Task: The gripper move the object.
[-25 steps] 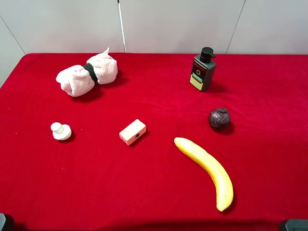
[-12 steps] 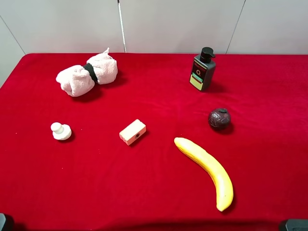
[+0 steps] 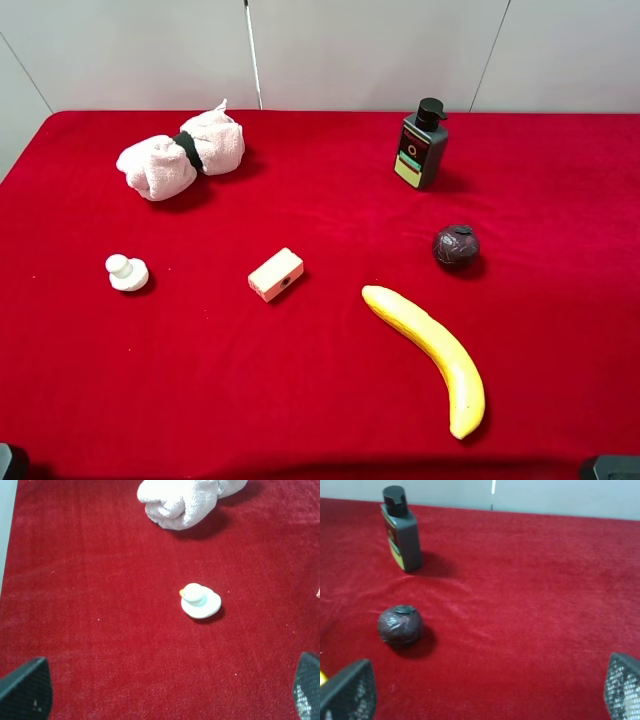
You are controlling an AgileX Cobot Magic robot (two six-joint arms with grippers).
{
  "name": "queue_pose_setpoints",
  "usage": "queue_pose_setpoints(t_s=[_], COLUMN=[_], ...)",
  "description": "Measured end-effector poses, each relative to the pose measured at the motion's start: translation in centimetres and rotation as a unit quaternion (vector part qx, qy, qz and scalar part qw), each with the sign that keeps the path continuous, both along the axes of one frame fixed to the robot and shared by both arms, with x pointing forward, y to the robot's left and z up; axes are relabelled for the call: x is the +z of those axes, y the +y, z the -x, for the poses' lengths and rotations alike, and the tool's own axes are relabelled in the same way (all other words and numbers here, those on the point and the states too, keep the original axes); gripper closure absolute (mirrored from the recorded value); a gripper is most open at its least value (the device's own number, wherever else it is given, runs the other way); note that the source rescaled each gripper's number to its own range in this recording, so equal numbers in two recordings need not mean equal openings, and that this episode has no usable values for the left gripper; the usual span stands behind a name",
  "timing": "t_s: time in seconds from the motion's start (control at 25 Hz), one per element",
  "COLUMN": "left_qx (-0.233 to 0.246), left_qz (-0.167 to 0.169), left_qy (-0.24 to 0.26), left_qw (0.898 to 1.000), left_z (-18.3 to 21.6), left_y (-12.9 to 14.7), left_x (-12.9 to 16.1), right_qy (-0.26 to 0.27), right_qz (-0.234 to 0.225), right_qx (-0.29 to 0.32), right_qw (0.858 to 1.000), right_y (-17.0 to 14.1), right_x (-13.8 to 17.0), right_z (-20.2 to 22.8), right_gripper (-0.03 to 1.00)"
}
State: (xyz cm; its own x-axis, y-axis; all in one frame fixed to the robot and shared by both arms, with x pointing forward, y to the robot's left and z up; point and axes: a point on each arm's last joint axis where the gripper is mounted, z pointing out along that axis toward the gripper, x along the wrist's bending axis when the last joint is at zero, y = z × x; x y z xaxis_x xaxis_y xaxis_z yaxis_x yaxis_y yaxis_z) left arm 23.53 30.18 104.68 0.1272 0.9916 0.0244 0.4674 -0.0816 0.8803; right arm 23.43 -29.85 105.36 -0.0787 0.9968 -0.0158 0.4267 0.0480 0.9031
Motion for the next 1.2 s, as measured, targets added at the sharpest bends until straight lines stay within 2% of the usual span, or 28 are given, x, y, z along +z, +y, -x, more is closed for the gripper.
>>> queue_pose_setpoints(t_s=[1.2], left_qx=[0.000], left_qz=[0.000], left_qy=[0.000], left_qw=[1.000], left_z=[0.00], left_y=[0.00], left_x=[0.00], right_qy=[0.000], right_qz=[0.000], right_qx=[-0.012], right_qw=[1.000], right_y=[0.03], right_x=[0.01], right_z=[-0.01], right_gripper=[-0.03])
